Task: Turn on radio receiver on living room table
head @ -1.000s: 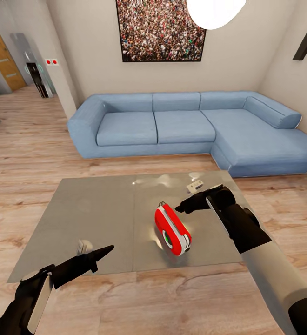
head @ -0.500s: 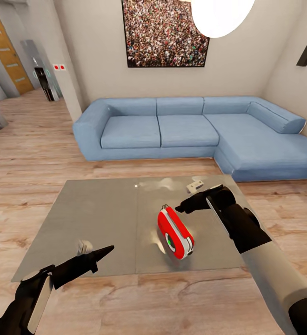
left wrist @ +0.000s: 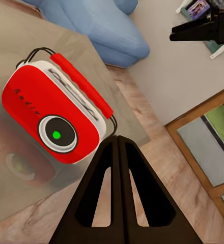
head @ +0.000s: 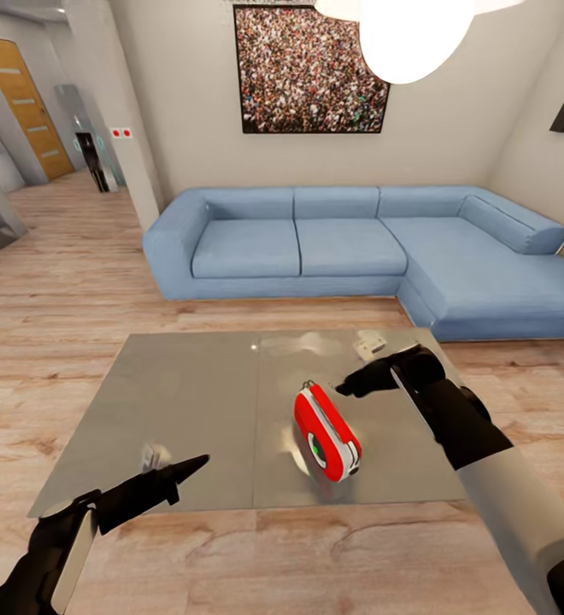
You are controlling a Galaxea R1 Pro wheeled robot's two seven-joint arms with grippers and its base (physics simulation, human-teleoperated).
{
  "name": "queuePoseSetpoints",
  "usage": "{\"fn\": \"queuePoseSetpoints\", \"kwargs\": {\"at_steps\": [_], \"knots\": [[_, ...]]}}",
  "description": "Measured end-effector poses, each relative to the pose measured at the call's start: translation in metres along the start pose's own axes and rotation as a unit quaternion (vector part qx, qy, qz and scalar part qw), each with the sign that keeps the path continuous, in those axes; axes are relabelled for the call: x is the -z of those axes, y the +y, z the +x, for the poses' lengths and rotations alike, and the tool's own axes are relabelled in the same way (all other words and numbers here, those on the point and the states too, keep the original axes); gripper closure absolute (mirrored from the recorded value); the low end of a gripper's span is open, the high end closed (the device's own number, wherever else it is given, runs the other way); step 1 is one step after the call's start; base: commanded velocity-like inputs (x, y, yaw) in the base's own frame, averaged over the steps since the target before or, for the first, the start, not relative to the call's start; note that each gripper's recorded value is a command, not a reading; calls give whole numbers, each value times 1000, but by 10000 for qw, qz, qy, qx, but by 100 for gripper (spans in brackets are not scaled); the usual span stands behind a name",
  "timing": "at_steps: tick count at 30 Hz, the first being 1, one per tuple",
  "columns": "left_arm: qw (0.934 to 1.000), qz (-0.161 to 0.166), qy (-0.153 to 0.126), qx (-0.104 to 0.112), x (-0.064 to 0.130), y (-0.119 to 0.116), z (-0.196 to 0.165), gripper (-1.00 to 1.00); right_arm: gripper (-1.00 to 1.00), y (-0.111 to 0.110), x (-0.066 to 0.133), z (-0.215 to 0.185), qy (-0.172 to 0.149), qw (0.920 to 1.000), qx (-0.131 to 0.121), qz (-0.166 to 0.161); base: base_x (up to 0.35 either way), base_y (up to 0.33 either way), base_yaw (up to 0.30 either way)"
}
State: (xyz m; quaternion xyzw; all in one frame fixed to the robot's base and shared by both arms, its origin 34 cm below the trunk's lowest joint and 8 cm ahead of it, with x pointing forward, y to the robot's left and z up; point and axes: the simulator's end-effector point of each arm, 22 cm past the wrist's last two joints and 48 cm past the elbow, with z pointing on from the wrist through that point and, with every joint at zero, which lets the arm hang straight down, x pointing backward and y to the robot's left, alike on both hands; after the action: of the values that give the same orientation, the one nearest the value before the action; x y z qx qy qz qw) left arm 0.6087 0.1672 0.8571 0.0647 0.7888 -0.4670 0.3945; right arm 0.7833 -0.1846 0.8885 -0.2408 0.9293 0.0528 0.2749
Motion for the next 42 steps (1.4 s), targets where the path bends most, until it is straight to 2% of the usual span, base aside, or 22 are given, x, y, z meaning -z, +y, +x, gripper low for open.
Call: {"fn": "queuePoseSetpoints", "kwargs": {"at_steps": [3, 5, 10, 13, 17, 19, 21, 25, 29, 32, 35, 39, 41, 42], "knots": [[10000, -34, 45, 4, 4, 3, 2, 100, -100, -10, -5, 23, 222, 9997, -71, 59, 0, 0, 13], [9999, -80, 107, 81, 7, 9, 8, 100, -100, -12, -11, 42, 413, 9990, -134, 55, 0, 0, 4], [9976, -222, 325, 566, 11, 28, 46, 100, -100, -10, -30, 107, 1064, 9937, -363, -14, 0, 0, 1], [9932, -380, 567, 948, 18, 43, 84, 100, -100, -10, -44, 163, 1654, 9839, -661, -121, 0, 0, 0], [9886, -575, 862, 1090, 29, 57, 135, 100, -100, -13, -60, 240, 2144, 9686, -1207, -354, 0, 0, 0], [9842, -673, 1052, 1252, 36, 62, 171, 100, -100, -15, -67, 289, 2335, 9592, -1536, -428, 0, 0, 0], [9812, -738, 1147, 1365, 43, 63, 196, 100, -100, -13, -70, 325, 2465, 9526, -1727, -448, 0, 0, 0], [9747, -928, 1296, 1566, 58, 63, 242, 100, -100, -6, -66, 395, 2708, 9417, -1958, -383, 0, 0, 0], [9654, -1213, 1485, 1770, 69, 66, 274, 100, -100, 7, -63, 429, 2834, 9375, -2000, -290, 0, 0, 0], [9555, -1440, 1722, 1916, 77, 65, 300, 100, -100, 14, -66, 434, 2867, 9385, -1918, -148, 0, 0, 0], [9481, -1534, 1950, 1990, 85, 62, 320, 100, -100, 25, -69, 442, 2912, 9396, -1796, -10, 0, 0, 0], [9361, -1623, 2243, 2171, 101, 51, 351, 100, -100, 51, -60, 488, 3096, 9360, -1676, 70, 0, 0, 0], [9308, -1743, 2329, 2214, 108, 51, 362, 100, -100, 60, -54, 507, 3188, 9332, -1655, 118, 0, 0, 0], [9259, -1885, 2404, 2221, 113, 53, 370, 100, -100, 64, -51, 518, 3238, 9311, -1670, 164, 0, 0, 0]]}}
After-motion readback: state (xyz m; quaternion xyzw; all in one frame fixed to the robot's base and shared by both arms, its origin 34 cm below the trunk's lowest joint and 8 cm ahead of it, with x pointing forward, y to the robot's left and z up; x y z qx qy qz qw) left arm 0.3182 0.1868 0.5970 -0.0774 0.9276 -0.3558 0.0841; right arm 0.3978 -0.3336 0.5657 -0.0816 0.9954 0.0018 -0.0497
